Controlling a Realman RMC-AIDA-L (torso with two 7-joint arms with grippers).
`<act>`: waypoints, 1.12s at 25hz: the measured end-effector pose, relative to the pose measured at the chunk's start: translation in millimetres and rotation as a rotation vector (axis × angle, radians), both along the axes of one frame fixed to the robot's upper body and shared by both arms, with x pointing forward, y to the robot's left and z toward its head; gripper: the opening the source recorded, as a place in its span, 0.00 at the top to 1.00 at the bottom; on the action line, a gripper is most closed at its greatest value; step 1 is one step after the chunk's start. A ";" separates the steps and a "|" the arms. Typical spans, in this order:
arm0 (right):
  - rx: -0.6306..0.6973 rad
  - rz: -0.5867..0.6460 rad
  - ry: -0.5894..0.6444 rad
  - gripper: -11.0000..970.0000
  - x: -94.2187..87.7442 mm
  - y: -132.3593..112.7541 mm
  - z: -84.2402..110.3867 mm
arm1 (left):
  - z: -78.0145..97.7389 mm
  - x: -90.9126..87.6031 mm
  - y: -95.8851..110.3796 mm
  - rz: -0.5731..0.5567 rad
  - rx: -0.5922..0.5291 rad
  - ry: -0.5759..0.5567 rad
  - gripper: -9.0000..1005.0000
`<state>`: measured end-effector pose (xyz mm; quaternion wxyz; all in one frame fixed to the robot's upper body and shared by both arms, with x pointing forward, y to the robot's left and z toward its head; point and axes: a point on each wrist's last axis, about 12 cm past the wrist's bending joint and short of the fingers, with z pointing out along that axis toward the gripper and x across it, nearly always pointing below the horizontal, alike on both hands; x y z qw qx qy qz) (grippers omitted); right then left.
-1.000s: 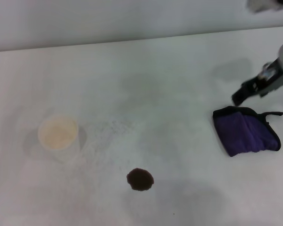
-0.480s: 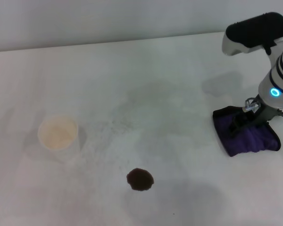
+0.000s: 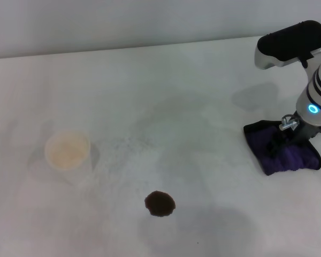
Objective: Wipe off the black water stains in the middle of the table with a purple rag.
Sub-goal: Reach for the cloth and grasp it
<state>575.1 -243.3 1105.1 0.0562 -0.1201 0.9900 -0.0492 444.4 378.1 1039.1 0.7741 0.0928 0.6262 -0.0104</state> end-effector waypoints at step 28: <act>0.008 0.033 0.020 0.92 -1.1 14.5 13.8 | 2.9 11.8 0.0 0.007 0.001 0.000 0.11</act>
